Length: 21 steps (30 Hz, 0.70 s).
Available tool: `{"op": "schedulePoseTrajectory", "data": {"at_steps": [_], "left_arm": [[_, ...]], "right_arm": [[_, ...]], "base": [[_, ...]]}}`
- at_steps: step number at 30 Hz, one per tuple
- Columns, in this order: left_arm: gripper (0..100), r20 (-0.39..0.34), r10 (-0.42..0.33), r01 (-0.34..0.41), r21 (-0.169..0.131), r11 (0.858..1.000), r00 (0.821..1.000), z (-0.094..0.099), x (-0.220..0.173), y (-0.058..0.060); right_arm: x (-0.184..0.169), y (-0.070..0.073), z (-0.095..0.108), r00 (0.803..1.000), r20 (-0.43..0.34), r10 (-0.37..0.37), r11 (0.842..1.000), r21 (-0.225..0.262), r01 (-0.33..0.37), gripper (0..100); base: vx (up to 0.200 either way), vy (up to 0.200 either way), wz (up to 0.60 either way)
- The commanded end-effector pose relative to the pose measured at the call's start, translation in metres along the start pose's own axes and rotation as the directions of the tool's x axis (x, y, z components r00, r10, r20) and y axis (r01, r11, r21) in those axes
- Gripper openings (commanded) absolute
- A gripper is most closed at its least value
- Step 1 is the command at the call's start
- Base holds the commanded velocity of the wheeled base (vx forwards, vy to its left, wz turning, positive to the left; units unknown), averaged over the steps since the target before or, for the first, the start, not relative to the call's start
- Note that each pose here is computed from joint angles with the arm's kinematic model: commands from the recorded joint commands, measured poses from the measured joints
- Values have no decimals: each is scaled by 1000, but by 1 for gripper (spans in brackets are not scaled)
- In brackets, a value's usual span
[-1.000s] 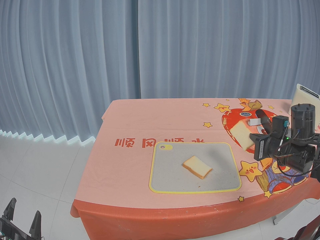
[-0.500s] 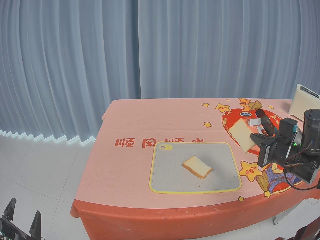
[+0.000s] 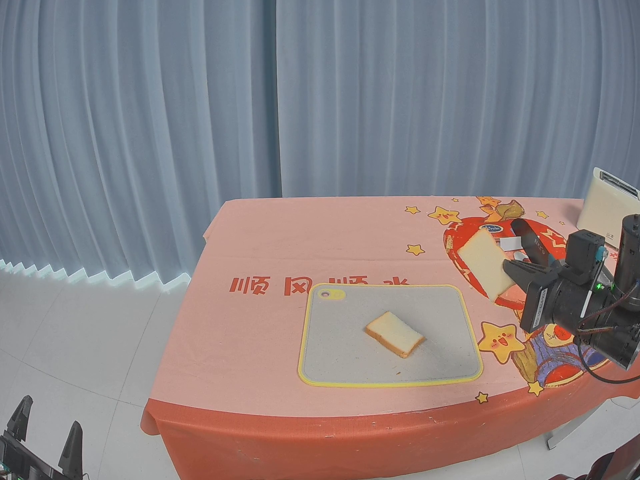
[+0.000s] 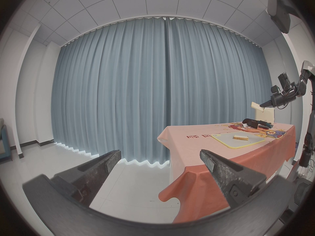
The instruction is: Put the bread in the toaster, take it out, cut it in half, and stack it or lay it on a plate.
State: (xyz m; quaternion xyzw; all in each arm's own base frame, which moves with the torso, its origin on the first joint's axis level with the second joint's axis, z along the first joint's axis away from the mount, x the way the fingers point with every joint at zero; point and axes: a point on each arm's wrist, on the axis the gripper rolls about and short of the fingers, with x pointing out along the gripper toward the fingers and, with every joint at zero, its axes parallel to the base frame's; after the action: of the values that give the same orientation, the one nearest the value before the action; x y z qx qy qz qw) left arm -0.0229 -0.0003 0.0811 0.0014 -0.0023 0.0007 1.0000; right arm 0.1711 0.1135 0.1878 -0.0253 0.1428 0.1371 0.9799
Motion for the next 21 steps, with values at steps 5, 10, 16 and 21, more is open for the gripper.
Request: {"op": "schedulePoseTrajectory", "data": {"at_steps": [5, 10, 16, 21], "left_arm": [[100, -2, 2, -2, 0, 1000, 1000, -5, 0, 0], [100, -2, 2, -2, 0, 1000, 1000, -5, 0, 0], [100, -2, 2, -2, -1, 1000, 1000, -5, 0, 0], [100, -2, 2, -2, -3, 1000, 1000, -5, 0, 0]], "right_arm": [[0, 1, -2, 1000, -6, 7, 1000, -6, -7, 0], [-1, 2, -2, 1000, -5, 10, 1000, -6, -10, 0], [-1, 2, -1, 1000, -3, 8, 1000, -5, -8, 0], [-1, 1, -1, 1000, -2, 9, 1000, -5, -9, 0]], "base": [[0, 0, 0], [0, 0, 0], [0, 0, 0], [0, 0, 0]]}}
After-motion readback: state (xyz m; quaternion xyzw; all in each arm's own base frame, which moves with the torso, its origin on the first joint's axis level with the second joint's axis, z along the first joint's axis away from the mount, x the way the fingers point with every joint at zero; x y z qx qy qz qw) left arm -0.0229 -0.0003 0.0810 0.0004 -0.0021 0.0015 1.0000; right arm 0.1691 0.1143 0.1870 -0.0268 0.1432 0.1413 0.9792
